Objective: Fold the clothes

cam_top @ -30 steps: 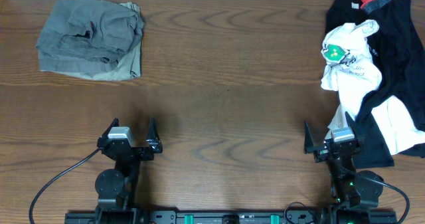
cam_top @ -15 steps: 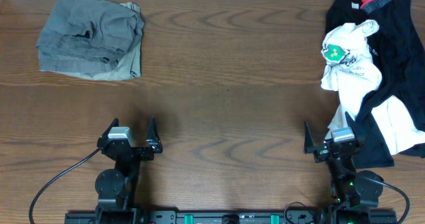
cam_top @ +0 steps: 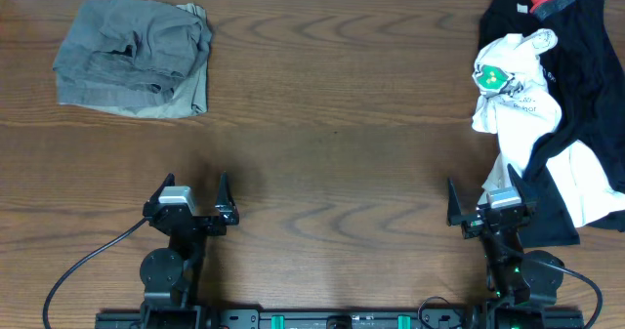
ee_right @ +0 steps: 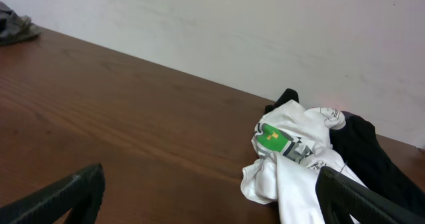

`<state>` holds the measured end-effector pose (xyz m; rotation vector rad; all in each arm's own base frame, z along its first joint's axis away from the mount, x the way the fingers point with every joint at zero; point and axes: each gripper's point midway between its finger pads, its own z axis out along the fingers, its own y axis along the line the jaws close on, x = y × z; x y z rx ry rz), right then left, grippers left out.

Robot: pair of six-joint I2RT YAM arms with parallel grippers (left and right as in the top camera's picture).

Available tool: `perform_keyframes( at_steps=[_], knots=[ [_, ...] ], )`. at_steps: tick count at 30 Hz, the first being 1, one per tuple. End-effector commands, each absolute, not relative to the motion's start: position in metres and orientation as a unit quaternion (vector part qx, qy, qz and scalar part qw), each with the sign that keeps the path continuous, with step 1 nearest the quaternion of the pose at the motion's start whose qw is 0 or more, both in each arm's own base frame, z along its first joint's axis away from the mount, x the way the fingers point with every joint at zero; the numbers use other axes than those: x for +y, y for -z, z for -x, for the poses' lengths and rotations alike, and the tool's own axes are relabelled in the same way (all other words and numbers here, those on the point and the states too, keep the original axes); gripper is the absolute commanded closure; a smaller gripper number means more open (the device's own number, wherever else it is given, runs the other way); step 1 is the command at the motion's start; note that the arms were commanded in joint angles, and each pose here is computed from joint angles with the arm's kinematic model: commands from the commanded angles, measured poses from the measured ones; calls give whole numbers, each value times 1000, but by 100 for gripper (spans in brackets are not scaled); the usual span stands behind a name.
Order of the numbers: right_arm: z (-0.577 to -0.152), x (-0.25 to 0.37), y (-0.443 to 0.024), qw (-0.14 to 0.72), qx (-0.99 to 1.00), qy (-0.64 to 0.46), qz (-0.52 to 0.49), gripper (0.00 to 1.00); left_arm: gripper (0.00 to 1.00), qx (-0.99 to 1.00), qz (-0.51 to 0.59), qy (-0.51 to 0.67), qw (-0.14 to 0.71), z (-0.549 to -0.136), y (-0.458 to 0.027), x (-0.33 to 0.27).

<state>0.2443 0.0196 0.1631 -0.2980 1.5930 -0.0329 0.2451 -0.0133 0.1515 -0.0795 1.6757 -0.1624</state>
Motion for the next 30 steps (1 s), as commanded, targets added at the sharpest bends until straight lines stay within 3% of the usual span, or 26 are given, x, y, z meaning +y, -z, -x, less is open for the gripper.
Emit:
perform_keyframes(
  at_steps=[1,20,30],
  knots=[
    [-244,19,-163,690,710,19,138,1,2,757,39,77,647,-244,-138,-14],
    [-244,19,-163,690,710,19,138,1,2,757,39,78,648,-244,-138,-14],
    [-237,37,-209,743,652,-34,147,1,2,755,22,97,648,-243,-142,-23]
  ],
)
